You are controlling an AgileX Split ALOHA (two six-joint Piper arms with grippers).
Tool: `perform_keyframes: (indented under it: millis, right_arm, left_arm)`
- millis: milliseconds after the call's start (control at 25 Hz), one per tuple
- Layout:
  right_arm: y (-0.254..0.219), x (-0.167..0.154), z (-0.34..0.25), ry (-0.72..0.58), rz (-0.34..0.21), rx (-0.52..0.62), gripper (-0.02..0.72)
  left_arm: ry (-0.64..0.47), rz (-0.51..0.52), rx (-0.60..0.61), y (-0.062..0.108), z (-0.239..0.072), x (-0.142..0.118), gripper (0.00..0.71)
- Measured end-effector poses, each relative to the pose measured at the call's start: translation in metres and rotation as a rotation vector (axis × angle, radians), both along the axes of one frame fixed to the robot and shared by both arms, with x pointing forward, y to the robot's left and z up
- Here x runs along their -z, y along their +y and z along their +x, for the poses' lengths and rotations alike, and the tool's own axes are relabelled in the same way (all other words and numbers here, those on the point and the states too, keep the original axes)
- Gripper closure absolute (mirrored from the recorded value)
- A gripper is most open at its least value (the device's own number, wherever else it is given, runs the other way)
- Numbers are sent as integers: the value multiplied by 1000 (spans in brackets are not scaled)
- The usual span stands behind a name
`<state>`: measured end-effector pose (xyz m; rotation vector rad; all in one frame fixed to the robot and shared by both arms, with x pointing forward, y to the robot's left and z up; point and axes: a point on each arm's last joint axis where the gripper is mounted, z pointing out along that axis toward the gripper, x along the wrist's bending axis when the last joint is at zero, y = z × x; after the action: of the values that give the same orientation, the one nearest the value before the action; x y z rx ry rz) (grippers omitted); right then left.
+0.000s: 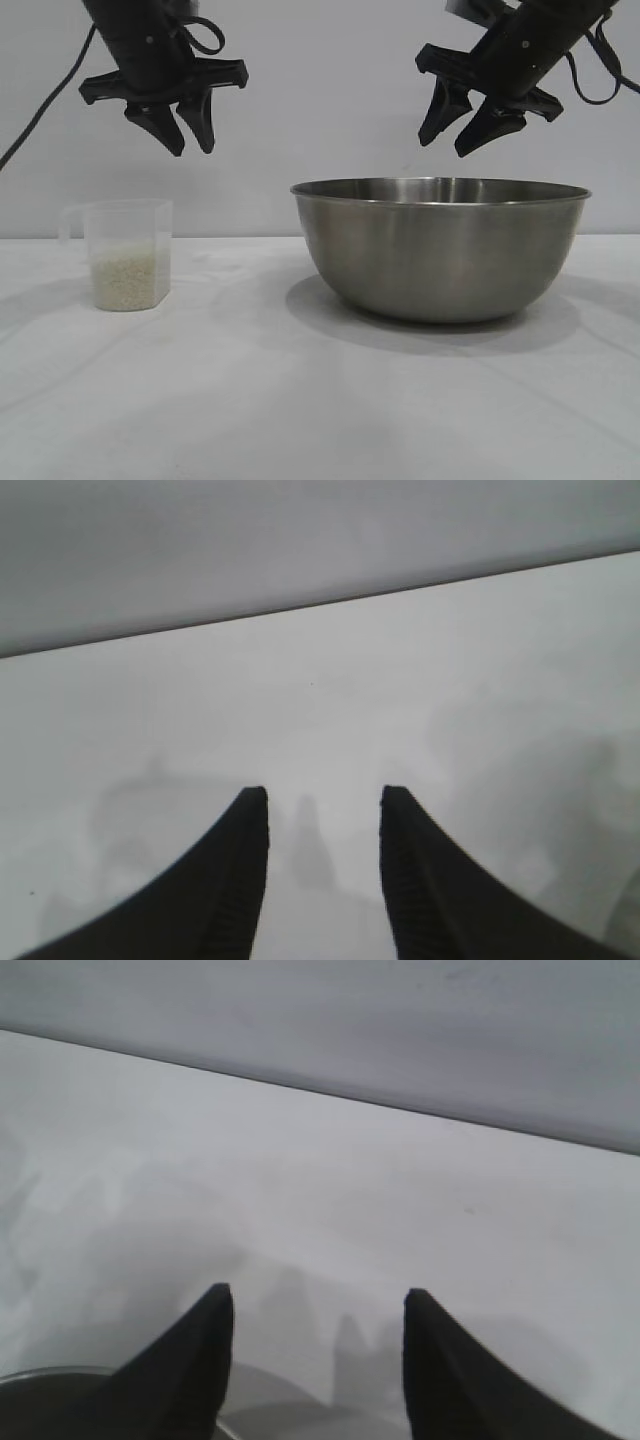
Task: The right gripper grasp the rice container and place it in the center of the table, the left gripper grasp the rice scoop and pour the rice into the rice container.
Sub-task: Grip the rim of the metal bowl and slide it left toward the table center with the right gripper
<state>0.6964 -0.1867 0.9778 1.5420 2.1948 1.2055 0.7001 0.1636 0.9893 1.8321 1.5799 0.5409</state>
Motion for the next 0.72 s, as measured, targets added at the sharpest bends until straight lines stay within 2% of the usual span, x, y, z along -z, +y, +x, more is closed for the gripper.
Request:
perform_keyframes:
  millis: [440, 600, 720]
  right_arm:
    - [2, 1, -4, 33, 5, -34, 347]
    - [-5, -12, -13, 84, -9, -57, 347]
    - [-23, -27, -19, 127, -20, -32, 347]
  left_arm:
    - [1, 3, 2, 0, 0, 0, 459]
    - [0, 26, 10, 1, 0, 0, 459]
    - [-17, 24, 11, 1, -1, -6, 459]
